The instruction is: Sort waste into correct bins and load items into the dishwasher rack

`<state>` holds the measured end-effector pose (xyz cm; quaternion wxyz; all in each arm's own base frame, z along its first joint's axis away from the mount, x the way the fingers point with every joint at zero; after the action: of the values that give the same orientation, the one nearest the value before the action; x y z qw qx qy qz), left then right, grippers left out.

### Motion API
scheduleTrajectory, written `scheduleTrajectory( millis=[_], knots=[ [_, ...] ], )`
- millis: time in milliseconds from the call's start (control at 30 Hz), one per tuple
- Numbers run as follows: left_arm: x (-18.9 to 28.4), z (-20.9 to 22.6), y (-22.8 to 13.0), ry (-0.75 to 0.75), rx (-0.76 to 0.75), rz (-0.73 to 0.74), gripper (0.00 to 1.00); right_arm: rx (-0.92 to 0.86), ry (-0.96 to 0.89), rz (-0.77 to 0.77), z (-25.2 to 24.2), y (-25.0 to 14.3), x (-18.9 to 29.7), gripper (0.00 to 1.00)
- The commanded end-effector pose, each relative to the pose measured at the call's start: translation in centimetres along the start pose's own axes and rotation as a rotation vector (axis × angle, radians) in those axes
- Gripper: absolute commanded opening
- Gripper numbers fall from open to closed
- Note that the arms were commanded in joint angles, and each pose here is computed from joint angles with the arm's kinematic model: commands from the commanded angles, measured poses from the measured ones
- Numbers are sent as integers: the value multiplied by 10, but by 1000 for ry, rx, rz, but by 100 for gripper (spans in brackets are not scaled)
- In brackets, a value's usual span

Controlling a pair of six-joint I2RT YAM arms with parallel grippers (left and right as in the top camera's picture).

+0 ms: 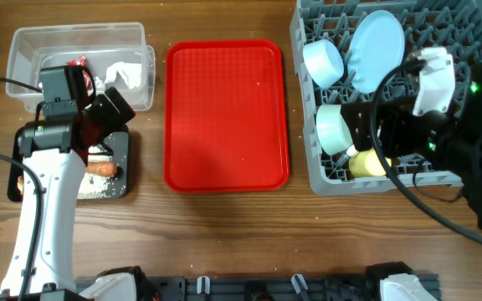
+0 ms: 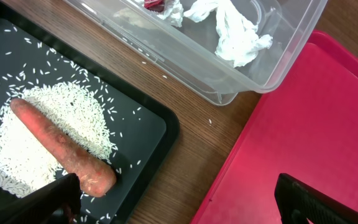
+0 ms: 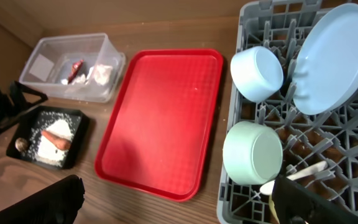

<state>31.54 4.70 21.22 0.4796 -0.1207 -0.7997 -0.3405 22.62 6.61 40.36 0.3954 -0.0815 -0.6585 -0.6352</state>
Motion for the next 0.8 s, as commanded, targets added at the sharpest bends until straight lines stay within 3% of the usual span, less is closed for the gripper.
scheduleTrajectory(
  millis=[0,167,267,533,767],
  knots=[
    [10,-2,9,-15,21,-40,100,-10,-121,-24,-10,-1,12,100],
    [10,-2,9,-16,21,-40,100,-1,-315,-82,-35,-6,6,100],
    [10,-2,9,-15,21,-40,100,24,-371,-231,-46,-16,-9,100],
    [10,-2,9,-15,21,-40,100,91,-342,-575,-54,-157,-84,100],
    [10,-2,9,-15,21,-40,100,104,-337,-612,-54,-207,-108,100]
  ],
)
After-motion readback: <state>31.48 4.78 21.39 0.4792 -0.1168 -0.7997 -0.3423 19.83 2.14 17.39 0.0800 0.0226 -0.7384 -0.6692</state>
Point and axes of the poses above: each gripper's point midway between its finger pads, its own x axis back along the fingers, its own z axis along the line the jaws close on, y = z × x, the point moved 5 cm from there along x, back along the fingers, and after that the axes turned 14 degrees about x, right-handed, at the moved point
